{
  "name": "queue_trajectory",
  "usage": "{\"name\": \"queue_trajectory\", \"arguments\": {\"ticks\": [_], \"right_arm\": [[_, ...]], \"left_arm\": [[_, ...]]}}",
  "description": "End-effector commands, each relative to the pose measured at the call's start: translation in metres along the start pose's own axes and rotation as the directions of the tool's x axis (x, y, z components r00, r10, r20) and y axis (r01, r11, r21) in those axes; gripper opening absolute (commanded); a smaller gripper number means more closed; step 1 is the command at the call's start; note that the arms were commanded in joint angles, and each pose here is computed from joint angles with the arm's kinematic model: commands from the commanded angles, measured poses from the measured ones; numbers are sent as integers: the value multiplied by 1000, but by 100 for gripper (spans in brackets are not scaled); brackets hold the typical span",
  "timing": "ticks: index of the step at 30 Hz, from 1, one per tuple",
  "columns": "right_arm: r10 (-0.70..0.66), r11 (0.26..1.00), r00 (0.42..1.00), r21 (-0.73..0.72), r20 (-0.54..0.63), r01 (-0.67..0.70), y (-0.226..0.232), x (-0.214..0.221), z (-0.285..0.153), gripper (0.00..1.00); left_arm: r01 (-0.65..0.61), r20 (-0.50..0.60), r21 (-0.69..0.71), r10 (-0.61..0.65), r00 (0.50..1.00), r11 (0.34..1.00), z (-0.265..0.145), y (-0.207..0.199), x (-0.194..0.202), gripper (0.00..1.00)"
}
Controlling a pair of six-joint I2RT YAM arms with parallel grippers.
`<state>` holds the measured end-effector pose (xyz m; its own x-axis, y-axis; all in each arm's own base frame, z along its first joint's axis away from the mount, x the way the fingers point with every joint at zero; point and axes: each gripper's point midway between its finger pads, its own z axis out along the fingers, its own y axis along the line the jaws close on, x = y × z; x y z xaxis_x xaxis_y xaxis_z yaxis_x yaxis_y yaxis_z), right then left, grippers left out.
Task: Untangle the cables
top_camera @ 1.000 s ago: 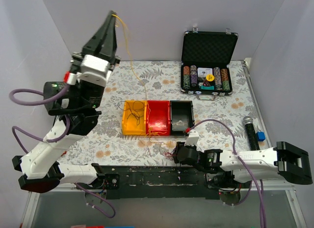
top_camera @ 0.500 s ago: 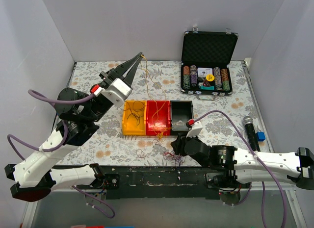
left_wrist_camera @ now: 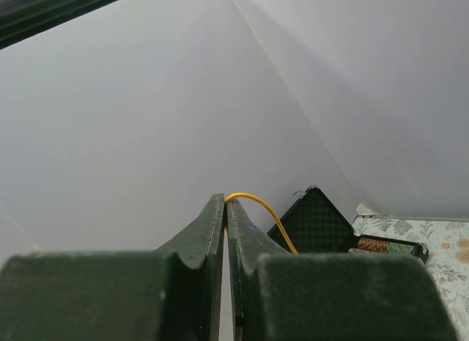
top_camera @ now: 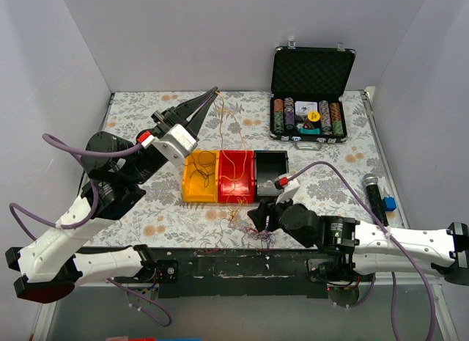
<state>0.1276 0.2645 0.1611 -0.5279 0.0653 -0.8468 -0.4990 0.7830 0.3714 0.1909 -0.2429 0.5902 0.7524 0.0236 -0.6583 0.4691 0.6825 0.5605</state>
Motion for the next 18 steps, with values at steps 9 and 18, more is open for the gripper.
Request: {"name": "queue_trajectory", "arguments": {"ticks": [9, 18], "right_arm": [[-66, 965, 994, -247, 91, 87, 84, -36, 21, 62], [-142, 971, 983, -176, 120, 162, 88, -41, 45, 56]], "left_arm": [[4, 9, 26, -4, 1000, 1000, -4, 0, -7, 0], [27, 33, 33, -28, 999, 999, -1, 2, -16, 0]]}}
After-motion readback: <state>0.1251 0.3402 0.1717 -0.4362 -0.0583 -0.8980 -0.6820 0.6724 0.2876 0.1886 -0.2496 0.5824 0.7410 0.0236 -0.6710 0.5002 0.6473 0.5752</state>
